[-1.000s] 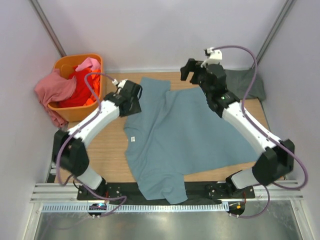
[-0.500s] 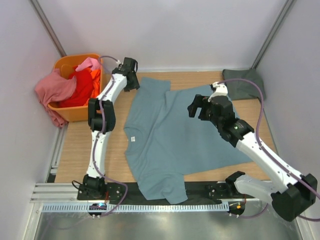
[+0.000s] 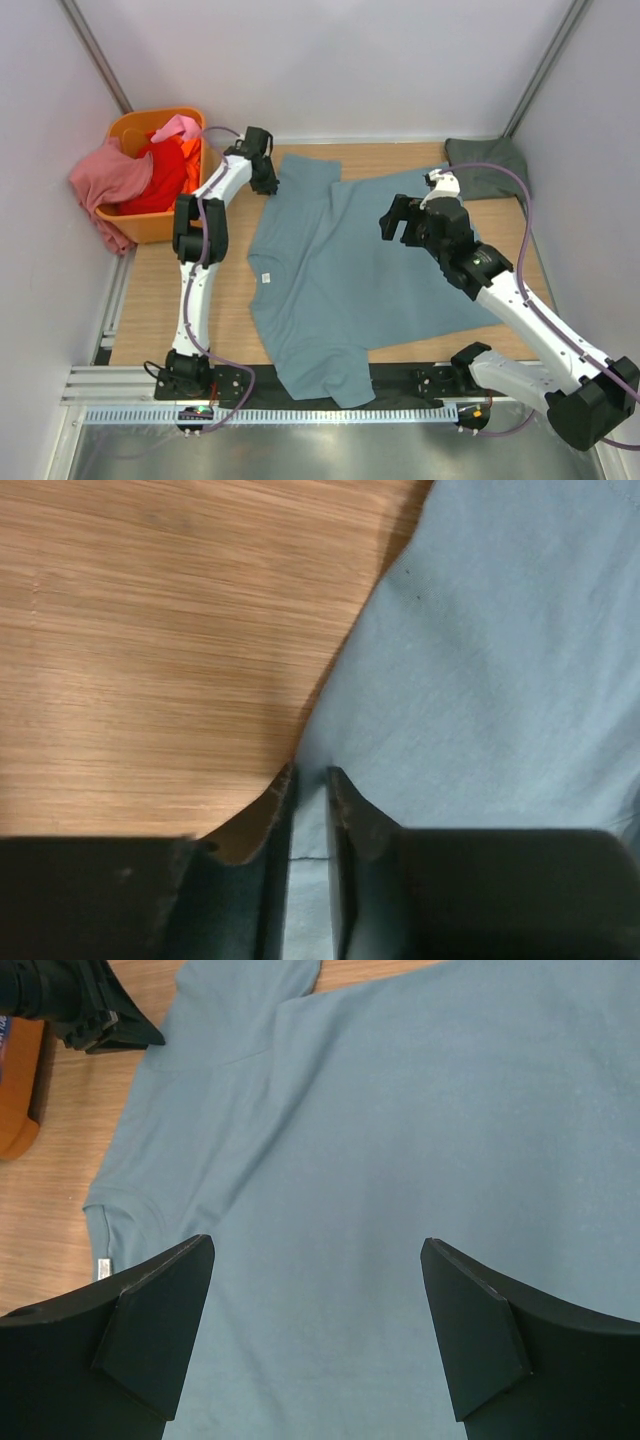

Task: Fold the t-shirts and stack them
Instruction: Flatten the tshirt out

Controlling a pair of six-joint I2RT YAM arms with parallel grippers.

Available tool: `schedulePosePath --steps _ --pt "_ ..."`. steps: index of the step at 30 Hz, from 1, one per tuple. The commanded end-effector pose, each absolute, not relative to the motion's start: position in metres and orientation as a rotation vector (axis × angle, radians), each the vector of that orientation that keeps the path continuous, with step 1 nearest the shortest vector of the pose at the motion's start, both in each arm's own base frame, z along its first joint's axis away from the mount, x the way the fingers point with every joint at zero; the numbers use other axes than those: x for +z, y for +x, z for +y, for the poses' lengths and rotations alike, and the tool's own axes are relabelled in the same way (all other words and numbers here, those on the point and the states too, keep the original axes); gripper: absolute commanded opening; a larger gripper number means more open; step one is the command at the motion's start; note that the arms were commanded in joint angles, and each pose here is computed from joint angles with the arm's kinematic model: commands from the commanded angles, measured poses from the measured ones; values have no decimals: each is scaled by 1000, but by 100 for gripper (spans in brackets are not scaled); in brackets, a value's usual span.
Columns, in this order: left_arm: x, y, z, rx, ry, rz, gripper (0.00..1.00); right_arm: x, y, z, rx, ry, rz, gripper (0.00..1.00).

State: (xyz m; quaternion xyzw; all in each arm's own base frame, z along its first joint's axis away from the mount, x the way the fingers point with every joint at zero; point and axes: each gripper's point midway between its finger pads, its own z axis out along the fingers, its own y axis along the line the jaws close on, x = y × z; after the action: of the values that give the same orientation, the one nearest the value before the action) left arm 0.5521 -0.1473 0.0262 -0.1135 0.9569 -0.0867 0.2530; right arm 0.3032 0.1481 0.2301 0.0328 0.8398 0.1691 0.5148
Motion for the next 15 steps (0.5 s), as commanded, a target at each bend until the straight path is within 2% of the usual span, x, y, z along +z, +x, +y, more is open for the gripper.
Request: schedulePosePath --steps 1,4,7,15 --pt "-1 532 -159 -300 -297 2694 17 229 303 145 392 101 2010 91" --pt "-1 540 -156 -277 -300 2676 0 226 301 142 377 99 2015 91" --pt "6 550 -153 -243 -296 2654 0 225 300 138 358 97 2014 91" --pt "32 587 -95 -74 -392 2567 0 220 301 137 332 87 2031 91"
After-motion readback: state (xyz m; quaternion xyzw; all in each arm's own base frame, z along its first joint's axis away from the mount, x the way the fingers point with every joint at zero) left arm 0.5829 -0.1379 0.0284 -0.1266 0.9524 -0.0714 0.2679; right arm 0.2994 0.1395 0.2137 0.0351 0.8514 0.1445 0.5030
